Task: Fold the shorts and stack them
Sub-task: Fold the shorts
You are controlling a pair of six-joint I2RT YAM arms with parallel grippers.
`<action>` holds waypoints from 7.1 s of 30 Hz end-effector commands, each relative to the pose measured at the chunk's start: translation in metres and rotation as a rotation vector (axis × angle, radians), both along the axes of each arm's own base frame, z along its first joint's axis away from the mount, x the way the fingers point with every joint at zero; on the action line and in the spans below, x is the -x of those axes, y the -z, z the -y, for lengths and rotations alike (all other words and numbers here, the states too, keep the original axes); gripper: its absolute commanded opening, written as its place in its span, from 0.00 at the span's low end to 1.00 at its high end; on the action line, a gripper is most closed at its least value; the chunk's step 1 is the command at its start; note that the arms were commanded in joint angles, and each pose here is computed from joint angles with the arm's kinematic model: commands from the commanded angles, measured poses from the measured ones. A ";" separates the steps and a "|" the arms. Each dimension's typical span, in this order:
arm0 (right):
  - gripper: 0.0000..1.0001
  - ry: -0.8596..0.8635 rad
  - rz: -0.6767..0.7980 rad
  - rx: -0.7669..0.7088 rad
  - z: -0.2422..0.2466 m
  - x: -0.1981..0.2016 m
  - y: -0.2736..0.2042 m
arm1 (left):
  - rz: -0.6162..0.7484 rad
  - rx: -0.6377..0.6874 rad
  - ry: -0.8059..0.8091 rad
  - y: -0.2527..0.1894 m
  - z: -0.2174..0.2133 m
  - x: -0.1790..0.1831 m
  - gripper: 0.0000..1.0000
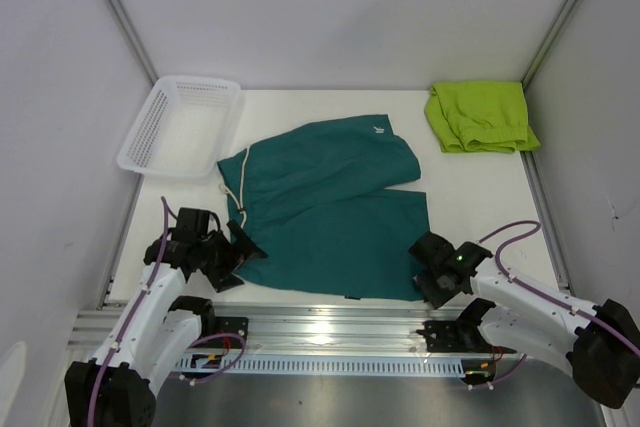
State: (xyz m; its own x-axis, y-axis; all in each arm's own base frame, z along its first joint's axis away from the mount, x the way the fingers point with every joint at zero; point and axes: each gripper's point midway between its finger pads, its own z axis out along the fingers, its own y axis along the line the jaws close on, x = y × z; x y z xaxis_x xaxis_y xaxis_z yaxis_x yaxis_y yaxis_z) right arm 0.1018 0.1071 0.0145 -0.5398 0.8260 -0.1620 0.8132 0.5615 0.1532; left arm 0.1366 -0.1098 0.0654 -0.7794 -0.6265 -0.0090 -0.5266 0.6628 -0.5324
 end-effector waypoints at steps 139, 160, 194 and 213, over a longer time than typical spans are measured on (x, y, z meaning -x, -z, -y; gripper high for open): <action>0.00 0.101 0.258 0.225 0.096 -0.042 -0.118 | -0.041 -0.045 -0.362 0.015 0.021 -0.018 0.00; 0.00 0.039 0.478 0.215 0.083 -0.107 -0.185 | 0.034 -0.126 -0.369 -0.037 0.017 -0.044 0.00; 0.00 0.037 0.808 0.106 0.068 -0.243 -0.311 | 0.237 0.011 -0.474 -0.144 -0.005 -0.145 0.00; 0.00 0.062 0.846 0.109 0.081 -0.185 -0.324 | 0.269 0.074 -0.450 -0.156 0.002 -0.106 0.00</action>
State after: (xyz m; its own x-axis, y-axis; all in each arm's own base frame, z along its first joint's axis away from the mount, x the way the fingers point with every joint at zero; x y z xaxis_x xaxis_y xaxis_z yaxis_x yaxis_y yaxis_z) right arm 0.2998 0.0393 0.3290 -0.2102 0.8093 -0.5484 0.4758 0.5747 0.6658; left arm 0.2515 -0.1098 0.2156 -0.4027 -0.9080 -0.1158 -0.6045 0.3588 -0.7112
